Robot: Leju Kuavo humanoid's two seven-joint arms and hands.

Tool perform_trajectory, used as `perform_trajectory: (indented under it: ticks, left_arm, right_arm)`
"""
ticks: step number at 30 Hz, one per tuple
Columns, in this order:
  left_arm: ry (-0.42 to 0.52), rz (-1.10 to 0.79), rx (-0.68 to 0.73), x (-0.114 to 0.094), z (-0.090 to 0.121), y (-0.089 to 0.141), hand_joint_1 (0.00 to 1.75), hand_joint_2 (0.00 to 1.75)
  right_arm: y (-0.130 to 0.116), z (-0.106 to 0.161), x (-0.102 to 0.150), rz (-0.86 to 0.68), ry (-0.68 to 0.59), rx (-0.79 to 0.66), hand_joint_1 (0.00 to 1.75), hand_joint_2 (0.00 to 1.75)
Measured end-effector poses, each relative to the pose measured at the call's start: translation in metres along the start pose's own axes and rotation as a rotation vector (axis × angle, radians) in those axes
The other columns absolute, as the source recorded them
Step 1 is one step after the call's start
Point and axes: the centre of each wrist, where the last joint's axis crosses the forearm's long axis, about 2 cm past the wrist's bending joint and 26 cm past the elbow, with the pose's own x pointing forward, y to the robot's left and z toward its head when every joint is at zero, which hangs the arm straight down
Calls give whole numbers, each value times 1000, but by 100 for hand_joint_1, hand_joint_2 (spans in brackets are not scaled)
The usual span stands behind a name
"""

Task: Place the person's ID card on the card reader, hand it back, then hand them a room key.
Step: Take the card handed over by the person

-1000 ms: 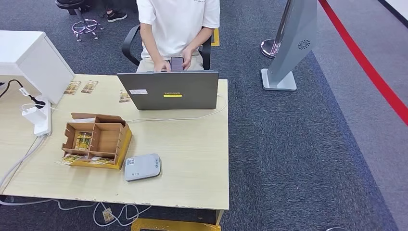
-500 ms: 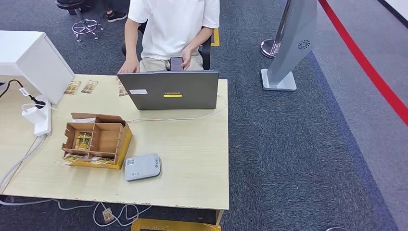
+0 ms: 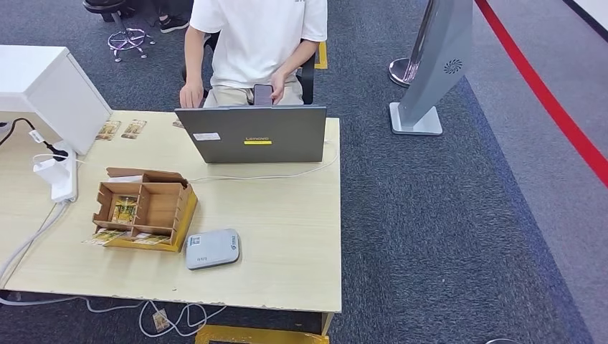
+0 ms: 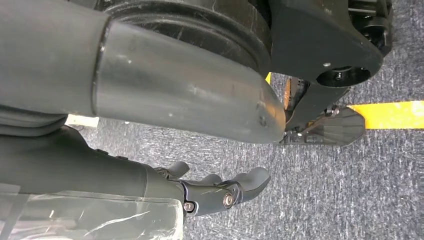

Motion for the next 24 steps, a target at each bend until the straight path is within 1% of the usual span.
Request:
perform_trajectory:
  ticks: [3,5,7,8,10,11,13,16,17,19,21,22,23,24]
  left_arm:
    - [-65,-13,-77,13,-16,-7,0,175]
    - [-123,-49,-115,25,-32,-14,0,175]
    - [-208,-159,-132,44,-62,-31,0,175]
    - [-257,-247,-127,55,-81,-44,0,175]
    - [-373,-445,-117,71,-118,-86,0,175]
    - [-436,-523,-140,72,-136,-113,0,175]
    - [-544,-620,-246,63,-164,-175,0,175]
    - [-704,-793,-418,49,-190,-269,0,175]
    - [-781,-890,-451,47,-197,-296,0,175]
    - [-973,-1103,-496,46,-211,-345,0,175]
    - [-1170,-1284,-532,45,-224,-383,0,175]
    - [-1233,-1338,-553,44,-228,-396,0,175]
    - [-1261,-1369,-571,41,-231,-408,0,175]
    - [-1262,-1389,-584,38,-232,-418,0,175]
  right_arm:
    - [0,0,0,5,-1,3,0,0]
    - [0,0,0,21,0,14,0,0]
    - [-2,-1,2,45,8,28,0,0]
    - [-2,-1,4,57,12,32,0,0]
    - [-3,-2,7,80,16,38,0,0]
    - [-2,-2,9,92,16,42,0,0]
    - [-2,-3,14,119,13,52,0,0]
    - [-1,-4,20,168,13,65,0,0]
    - [0,-4,21,183,15,70,0,0]
    - [0,-4,21,204,19,79,0,0]
    - [1,-4,21,217,22,81,0,0]
    - [1,-4,21,220,24,80,0,0]
    - [1,-4,21,221,26,78,0,0]
    - [1,-4,21,221,28,77,0,0]
